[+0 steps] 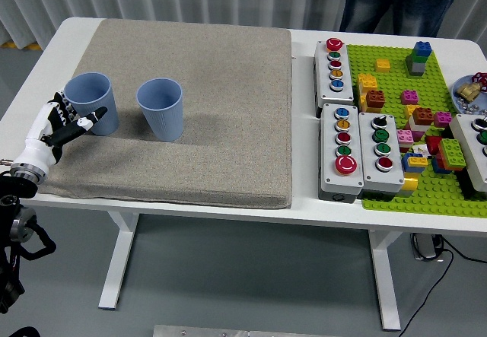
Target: Pick cup pour cup place
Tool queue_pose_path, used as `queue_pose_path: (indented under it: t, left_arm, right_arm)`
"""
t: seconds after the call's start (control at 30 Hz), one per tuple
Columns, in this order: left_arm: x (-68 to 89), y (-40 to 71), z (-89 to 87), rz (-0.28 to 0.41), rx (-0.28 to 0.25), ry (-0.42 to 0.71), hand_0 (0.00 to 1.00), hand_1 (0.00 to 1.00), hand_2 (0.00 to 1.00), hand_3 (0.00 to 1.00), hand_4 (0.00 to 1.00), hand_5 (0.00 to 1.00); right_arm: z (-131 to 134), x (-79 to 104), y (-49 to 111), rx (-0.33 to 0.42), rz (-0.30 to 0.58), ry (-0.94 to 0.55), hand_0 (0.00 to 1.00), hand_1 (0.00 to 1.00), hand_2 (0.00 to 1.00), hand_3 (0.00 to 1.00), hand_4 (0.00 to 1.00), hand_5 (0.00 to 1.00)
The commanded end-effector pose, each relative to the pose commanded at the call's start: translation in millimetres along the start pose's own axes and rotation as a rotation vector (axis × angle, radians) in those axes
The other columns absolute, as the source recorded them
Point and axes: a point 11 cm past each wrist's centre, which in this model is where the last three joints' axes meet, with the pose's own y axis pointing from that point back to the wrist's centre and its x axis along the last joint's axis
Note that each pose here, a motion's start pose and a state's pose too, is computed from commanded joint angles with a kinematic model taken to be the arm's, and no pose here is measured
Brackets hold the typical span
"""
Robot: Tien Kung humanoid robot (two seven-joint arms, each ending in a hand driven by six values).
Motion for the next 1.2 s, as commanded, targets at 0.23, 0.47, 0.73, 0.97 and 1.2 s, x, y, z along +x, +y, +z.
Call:
queue_pose_path:
  t: [0.23,0.47,0.73,0.97,1.2]
  left_arm:
    - [-1.2,-2.3,0.6,-0.003,0.0,-0.001,0.985,0.973,0.998,0.998,0.941,0.27]
    - [-5.8,-3.0,-2.4,-0.011,0.009,-0.002,0.986,0.973,0.998,0.998,0.943,0.271]
    - [-4.8,-1.4,-5.5,-0.009,0.018,-0.002,0.986,0.973,0.998,0.998,0.946,0.278]
    - [-5.3,-0.9,-7.6,-0.01,0.025,-0.003,0.986,0.973,0.998,0.998,0.945,0.277]
    - [-5.4,-2.0,-7.1,-0.015,0.027,-0.009,0.985,0.973,0.998,0.998,0.945,0.278]
  right_arm:
    - [-0.7,-0.5,0.0,0.001,-0.001,0.0,0.747,0.7,0.757,0.611,0.086,0.293]
    - [0.9,-0.8,-0.4,-0.003,-0.002,0.003,0.747,0.699,0.757,0.61,0.086,0.293]
    - [3.5,-0.4,-0.9,-0.008,-0.001,0.005,0.747,0.7,0.757,0.611,0.086,0.292]
    - [4.3,-0.4,-1.2,-0.009,-0.001,0.005,0.747,0.7,0.758,0.61,0.085,0.293]
    - [4.4,-0.4,-1.2,-0.009,-0.001,0.005,0.748,0.699,0.758,0.61,0.085,0.293]
